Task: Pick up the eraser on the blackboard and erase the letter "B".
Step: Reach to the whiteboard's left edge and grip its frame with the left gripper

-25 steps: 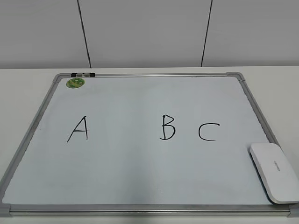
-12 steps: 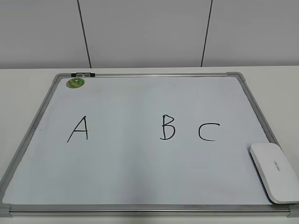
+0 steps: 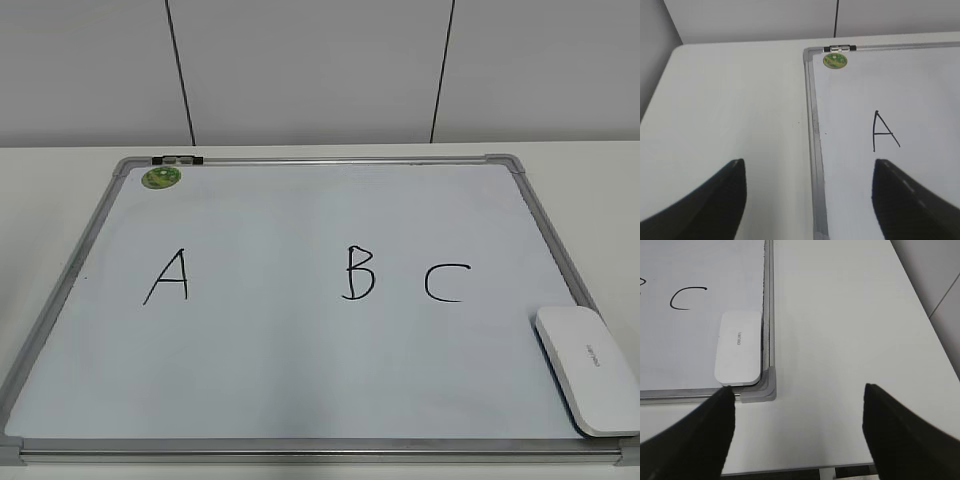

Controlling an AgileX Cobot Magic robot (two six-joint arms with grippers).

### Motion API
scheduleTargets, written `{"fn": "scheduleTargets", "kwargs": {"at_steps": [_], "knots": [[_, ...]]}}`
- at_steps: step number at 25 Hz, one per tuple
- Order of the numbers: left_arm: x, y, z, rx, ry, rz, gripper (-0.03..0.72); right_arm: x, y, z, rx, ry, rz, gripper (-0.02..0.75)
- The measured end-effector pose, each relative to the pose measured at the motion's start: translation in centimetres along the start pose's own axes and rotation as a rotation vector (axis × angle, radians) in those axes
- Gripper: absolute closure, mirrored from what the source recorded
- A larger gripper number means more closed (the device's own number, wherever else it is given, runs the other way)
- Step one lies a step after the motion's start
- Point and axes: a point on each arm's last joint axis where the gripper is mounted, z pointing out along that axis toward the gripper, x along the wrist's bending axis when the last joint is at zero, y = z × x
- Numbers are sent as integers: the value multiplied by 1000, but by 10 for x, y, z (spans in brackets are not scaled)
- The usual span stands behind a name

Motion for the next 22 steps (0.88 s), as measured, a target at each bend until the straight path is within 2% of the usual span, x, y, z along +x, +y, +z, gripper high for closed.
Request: {"fn": "scheduleTargets", "kwargs": {"at_steps": [6,11,16,22], "knots": [[0,47,73,198,-4,-22,102,0,0,0,0,0,0,148],[1,69,141,417,-7,-19,109,0,0,0,0,0,0,148],[2,68,208,637,-13,-19,139,0,0,0,0,0,0,148],[4,47,263,762,-29,-14,168,0,0,0,0,0,0,148]]}}
